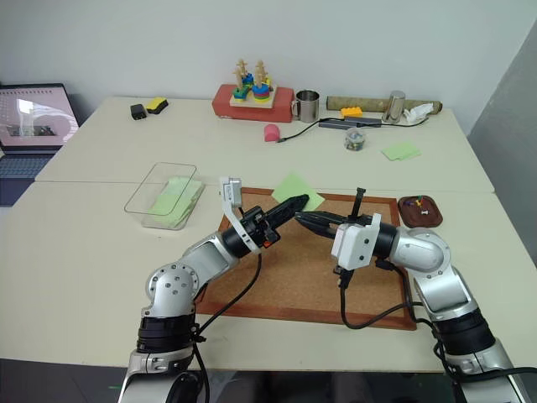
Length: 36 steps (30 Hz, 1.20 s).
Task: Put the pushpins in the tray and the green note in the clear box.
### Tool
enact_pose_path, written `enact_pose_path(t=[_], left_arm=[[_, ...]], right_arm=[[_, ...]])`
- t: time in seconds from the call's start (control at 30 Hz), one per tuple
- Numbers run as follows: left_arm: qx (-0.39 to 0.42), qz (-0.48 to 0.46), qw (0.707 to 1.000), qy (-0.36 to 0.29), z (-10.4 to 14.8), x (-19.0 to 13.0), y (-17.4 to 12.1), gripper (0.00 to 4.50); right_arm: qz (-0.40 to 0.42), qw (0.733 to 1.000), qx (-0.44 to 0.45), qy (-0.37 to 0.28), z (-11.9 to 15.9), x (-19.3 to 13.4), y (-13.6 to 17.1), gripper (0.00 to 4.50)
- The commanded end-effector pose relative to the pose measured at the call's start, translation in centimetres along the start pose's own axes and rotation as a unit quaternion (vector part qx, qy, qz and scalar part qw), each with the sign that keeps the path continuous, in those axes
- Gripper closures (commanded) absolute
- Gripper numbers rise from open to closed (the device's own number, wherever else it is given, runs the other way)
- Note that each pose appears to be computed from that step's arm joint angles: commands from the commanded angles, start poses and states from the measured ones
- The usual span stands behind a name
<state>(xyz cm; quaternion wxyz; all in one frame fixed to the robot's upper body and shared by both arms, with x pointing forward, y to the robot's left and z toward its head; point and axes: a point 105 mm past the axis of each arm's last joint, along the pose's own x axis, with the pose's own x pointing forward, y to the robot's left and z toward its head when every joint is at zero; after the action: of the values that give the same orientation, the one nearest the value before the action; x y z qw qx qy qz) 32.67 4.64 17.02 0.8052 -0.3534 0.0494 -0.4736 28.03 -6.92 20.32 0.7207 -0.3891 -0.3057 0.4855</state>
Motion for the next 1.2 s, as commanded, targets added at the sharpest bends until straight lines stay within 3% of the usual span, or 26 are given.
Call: enact_pose_path(t=[0.03, 0.13, 0.2, 0.4, 0.57, 0.83, 1.2], left_arm=[[0.025, 0.002, 1.000, -0.014, 0.6, 0.6, 0.0, 4.49], [0.029, 0.007, 0.999, -0.016, 0.5, 0.8, 0.1, 4.49], [0.037, 0.005, 0.999, -0.015, 0.4, 0.9, 0.0, 4.49], [0.078, -0.013, 0.997, -0.004, 0.6, 0.8, -1.5, 4.49], [0.094, -0.011, 0.995, 0.007, 0.2, 0.5, -1.6, 4.49], [0.104, -0.006, 0.994, 0.017, -0.6, 0.5, -1.5, 4.49], [0.119, -0.002, 0.993, 0.015, -0.2, 0.1, -1.5, 4.50]], right_arm=[[-0.039, 0.998, -0.035, -0.029, 2.0, -0.6, -2.2, 4.50], [-0.060, 0.998, -0.029, -0.016, 1.8, -1.3, -2.9, 4.50], [-0.085, 0.996, -0.019, 0.025, 0.4, -2.4, -3.8, 4.50], [-0.173, 0.945, 0.028, 0.276, -9.1, -10.0, -5.9, 4.50], [-0.160, 0.901, 0.059, 0.399, -13.6, -14.1, -4.3, 4.50], [-0.159, 0.874, 0.074, 0.453, -16.6, -16.0, -3.2, 4.50], [-0.176, 0.874, 0.087, 0.444, -16.6, -16.1, -3.9, 2.16]])
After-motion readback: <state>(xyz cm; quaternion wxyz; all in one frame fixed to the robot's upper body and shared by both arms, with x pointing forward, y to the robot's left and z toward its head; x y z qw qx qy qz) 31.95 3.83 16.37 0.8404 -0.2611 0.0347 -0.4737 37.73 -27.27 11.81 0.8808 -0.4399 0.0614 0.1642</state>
